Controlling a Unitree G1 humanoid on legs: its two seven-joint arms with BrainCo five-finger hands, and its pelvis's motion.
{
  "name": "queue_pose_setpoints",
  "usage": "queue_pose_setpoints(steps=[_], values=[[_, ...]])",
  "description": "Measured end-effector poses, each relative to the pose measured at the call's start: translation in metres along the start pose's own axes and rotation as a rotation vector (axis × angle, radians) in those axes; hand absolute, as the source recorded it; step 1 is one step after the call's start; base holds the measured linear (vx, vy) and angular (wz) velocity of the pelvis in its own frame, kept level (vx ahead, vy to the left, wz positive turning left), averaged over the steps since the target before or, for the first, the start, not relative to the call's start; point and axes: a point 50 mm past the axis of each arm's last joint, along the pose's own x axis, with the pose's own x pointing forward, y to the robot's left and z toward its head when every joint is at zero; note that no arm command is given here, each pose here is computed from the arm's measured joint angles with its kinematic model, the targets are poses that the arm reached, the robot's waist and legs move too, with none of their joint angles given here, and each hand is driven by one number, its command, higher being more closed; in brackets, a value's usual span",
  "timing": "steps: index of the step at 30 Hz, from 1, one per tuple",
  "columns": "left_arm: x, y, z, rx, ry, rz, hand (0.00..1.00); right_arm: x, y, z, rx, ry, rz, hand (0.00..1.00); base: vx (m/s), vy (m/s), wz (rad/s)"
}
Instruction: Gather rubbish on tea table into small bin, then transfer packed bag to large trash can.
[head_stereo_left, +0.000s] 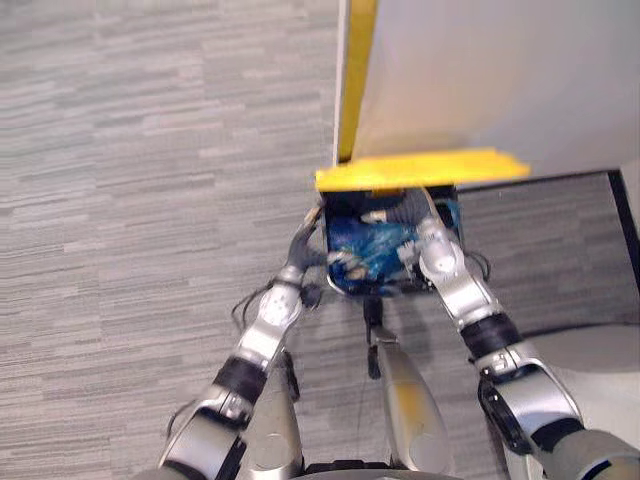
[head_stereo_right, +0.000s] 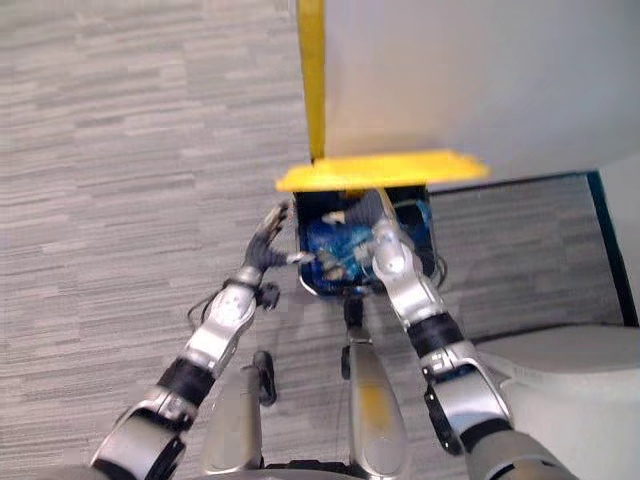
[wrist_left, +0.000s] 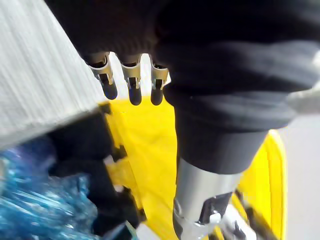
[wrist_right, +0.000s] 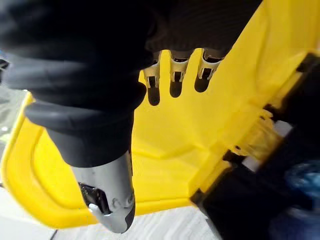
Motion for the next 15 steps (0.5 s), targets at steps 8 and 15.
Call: queue_pose_setpoints(steps=[8,15], values=[[-0.050,0.038,-0.095,-0.052,0.426,0.182,0.00,-0.042,0.038,-0.067,0.089,0.269,0.104,0.00,0.07,0.013,0.15],[-0.087,0.042,-0.131,-0.054,0.612,0.217,0.00,-0.075,0.060,-0.101,0.136,0.419,0.151,0.00,-0.06,-0.006,-0.09]])
